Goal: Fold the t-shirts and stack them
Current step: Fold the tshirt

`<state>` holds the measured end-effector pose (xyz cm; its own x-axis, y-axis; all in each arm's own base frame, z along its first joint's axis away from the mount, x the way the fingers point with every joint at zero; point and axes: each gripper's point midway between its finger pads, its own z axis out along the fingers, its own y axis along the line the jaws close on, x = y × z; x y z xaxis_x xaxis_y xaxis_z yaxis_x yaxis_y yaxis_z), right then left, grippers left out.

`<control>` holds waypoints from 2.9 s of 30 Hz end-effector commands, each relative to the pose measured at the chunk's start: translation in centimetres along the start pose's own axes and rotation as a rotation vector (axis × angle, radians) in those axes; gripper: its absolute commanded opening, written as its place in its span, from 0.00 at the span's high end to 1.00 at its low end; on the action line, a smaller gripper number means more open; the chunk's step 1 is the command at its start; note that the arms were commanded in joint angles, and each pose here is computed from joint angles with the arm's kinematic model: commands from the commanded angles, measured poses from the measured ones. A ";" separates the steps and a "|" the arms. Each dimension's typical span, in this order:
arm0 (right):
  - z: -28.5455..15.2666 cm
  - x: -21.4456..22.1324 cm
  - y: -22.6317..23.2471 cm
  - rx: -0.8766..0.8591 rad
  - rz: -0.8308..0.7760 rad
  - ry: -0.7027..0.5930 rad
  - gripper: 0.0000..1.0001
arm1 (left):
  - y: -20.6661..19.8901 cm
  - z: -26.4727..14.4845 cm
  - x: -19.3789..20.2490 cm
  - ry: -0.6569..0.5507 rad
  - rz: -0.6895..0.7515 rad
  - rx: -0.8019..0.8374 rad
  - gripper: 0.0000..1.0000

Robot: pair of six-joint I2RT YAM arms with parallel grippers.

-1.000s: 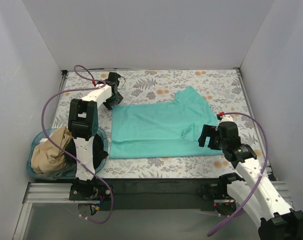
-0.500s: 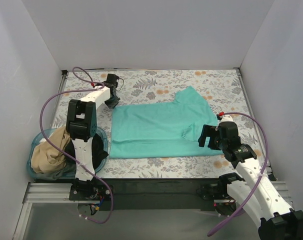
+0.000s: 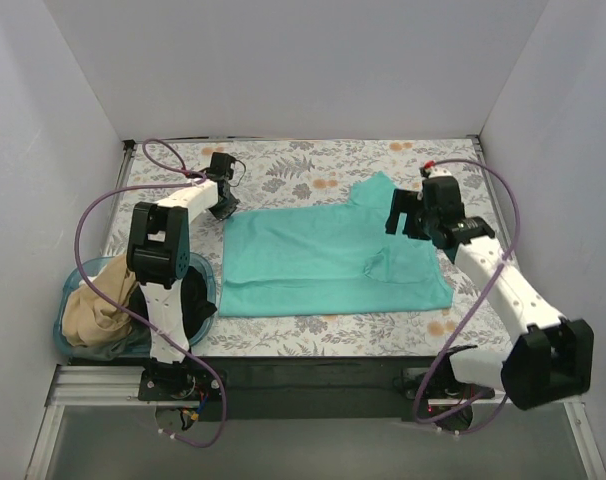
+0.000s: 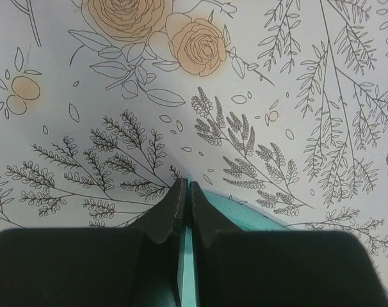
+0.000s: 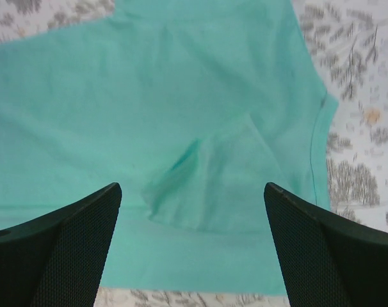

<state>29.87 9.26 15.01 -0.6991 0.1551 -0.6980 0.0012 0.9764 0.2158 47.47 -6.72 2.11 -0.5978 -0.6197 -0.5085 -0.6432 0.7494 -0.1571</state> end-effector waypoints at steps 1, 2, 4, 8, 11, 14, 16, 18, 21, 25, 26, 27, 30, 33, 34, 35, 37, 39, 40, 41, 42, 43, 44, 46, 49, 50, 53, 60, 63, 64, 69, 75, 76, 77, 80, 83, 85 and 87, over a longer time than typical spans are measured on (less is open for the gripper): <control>3.3 -7.1 1.7 0.015 -0.038 -0.099 0.02 | 0.9 -1.2 0.5 0.026 0.036 0.002 1.00; 4.4 -7.8 1.6 0.033 -0.055 -0.095 0.02 | 0.9 -1.3 0.4 0.021 0.036 0.003 1.00; 7.7 -10.7 1.9 0.082 -0.084 -0.100 0.04 | 0.8 -1.5 0.2 0.014 0.036 0.011 1.00; 13.4 -15.3 3.1 0.107 -0.184 -0.111 0.09 | 0.4 -1.7 -0.2 0.006 0.040 0.025 1.00; 17.9 -17.5 2.8 0.150 -0.203 -0.113 0.10 | 0.3 -1.7 -0.3 0.003 0.042 0.028 1.00; 22.0 -19.1 3.2 0.133 -0.203 -0.119 0.16 | 0.1 -1.5 -0.3 0.005 0.049 0.031 1.00; 25.1 -18.2 2.6 0.140 -0.207 -0.096 0.17 | 0.0 -1.3 -0.2 0.011 0.051 0.036 1.00; 26.0 -19.7 2.9 0.136 -0.201 -0.130 0.18 | -0.1 -1.1 0.0 0.017 0.059 0.036 1.00; 28.0 -19.1 2.2 0.137 -0.194 -0.120 0.18 | 0.2 -0.7 0.1 0.016 0.063 0.021 1.00; 29.5 -16.7 1.0 0.139 -0.165 -0.064 0.26 | 0.3 -0.3 0.7 0.033 0.064 0.020 1.00; 29.6 -16.0 0.7 0.144 -0.162 -0.048 0.27 | 0.3 -0.3 0.6 0.032 0.064 0.019 1.00; 29.7 -14.9 0.4 0.152 -0.159 -0.024 0.28 | 0.4 -0.3 0.6 0.031 0.063 0.016 1.00; 29.6 -13.8 0.3 0.148 -0.163 0.003 0.39 | 0.4 -0.3 0.8 0.038 0.064 0.019 1.00; 29.4 -12.8 0.2 0.136 -0.159 0.029 0.43 | 0.3 -0.5 0.7 0.033 0.061 0.022 1.00; 29.4 -12.4 0.2 0.132 -0.164 0.039 0.43 | 0.5 -0.5 0.7 0.033 0.060 0.018 1.00; 29.4 -12.1 0.0 0.136 -0.165 0.050 0.44 | 0.4 -0.7 0.7 0.034 0.059 0.021 1.00; 29.2 -11.7 -0.2 0.141 -0.176 0.060 0.56 | 0.5 -0.8 0.7 0.034 0.058 0.021 1.00; 28.5 -12.1 -0.1 0.143 -0.181 0.054 0.72 | 0.5 -1.1 0.6 0.030 0.056 0.028 1.00; 28.3 -12.2 0.0 0.142 -0.185 0.051 0.84 | 0.5 -1.2 0.5 0.030 0.055 0.029 1.00; 28.0 -12.3 0.0 0.141 -0.186 0.050 0.90 | 0.4 -1.4 0.5 0.031 0.054 0.034 1.00; 27.1 -13.3 0.4 0.131 -0.186 0.029 0.97 | 0.2 -1.7 0.2 0.028 0.050 0.045 1.00; 26.5 -13.8 0.5 0.128 -0.186 0.017 0.99 | 0.2 -2.0 0.2 0.029 0.051 0.048 1.00; 26.1 -13.8 0.6 0.127 -0.192 0.019 0.99 | 0.1 -2.2 0.1 0.027 0.046 0.052 1.00; 24.0 -15.5 1.3 0.111 -0.199 -0.021 0.99 | 0.0 -3.1 0.0 0.024 0.039 0.069 1.00; 21.1 -15.9 1.5 0.109 -0.214 -0.042 0.99 | 0.3 -4.3 -0.1 0.016 0.024 0.086 1.00; 20.3 -15.9 1.5 0.111 -0.215 -0.046 0.99 | 0.3 -4.7 -0.2 0.011 0.022 0.093 1.00; 17.1 -15.0 1.2 0.105 -0.213 -0.067 0.99 | 0.9 -6.1 -0.1 -0.006 0.017 0.111 1.00; 9.4 -12.0 0.5 0.071 -0.191 -0.132 0.99 | 1.7 -9.3 0.3 -0.039 0.013 0.198 1.00; 7.3 -9.7 -0.1 0.068 -0.174 -0.129 0.99 | 2.3 -10.1 0.9 -0.040 0.011 0.210 1.00; 6.8 -9.3 -0.3 0.067 -0.169 -0.131 0.99 | 2.4 -10.4 1.0 -0.042 0.010 0.218 1.00; 3.7 -6.8 -0.5 0.032 -0.158 -0.152 0.99 | 3.4 -11.3 2.0 -0.043 0.006 0.238 1.00; 1.4 -4.2 -1.0 0.013 -0.162 -0.160 0.99 | 4.3 -12.2 2.2 -0.060 -0.005 0.248 1.00; 1.2 -3.9 -0.9 0.003 -0.164 -0.155 0.99 | 4.6 -12.1 2.5 -0.056 -0.003 0.242 1.00; 1.2 -3.3 -0.9 0.000 -0.164 -0.144 0.99 | 4.7 -12.1 2.5 -0.059 -0.004 0.244 1.00; 1.0 -1.8 -1.4 0.004 -0.167 -0.132 0.99 | 5.2 -11.9 2.8 -0.059 -0.004 0.230 1.00; 1.0 -0.7 -1.8 0.013 -0.169 -0.118 0.99 | 5.5 -12.0 3.1 -0.057 -0.010 0.231 1.00; 1.1 -0.1 -1.9 0.008 -0.172 -0.107 0.99 | 5.7 -12.1 3.2 -0.059 -0.011 0.234 1.00; 1.3 1.3 -2.0 -0.001 -0.172 -0.077 0.99 | 6.2 -11.8 3.8 -0.050 -0.009 0.231 1.00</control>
<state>30.58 7.26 13.01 -0.6346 -0.0077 -0.7728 -0.0964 0.9929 0.0693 35.77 -7.29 7.91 -0.5946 -0.6111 -0.5224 -0.5306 0.7865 -0.3160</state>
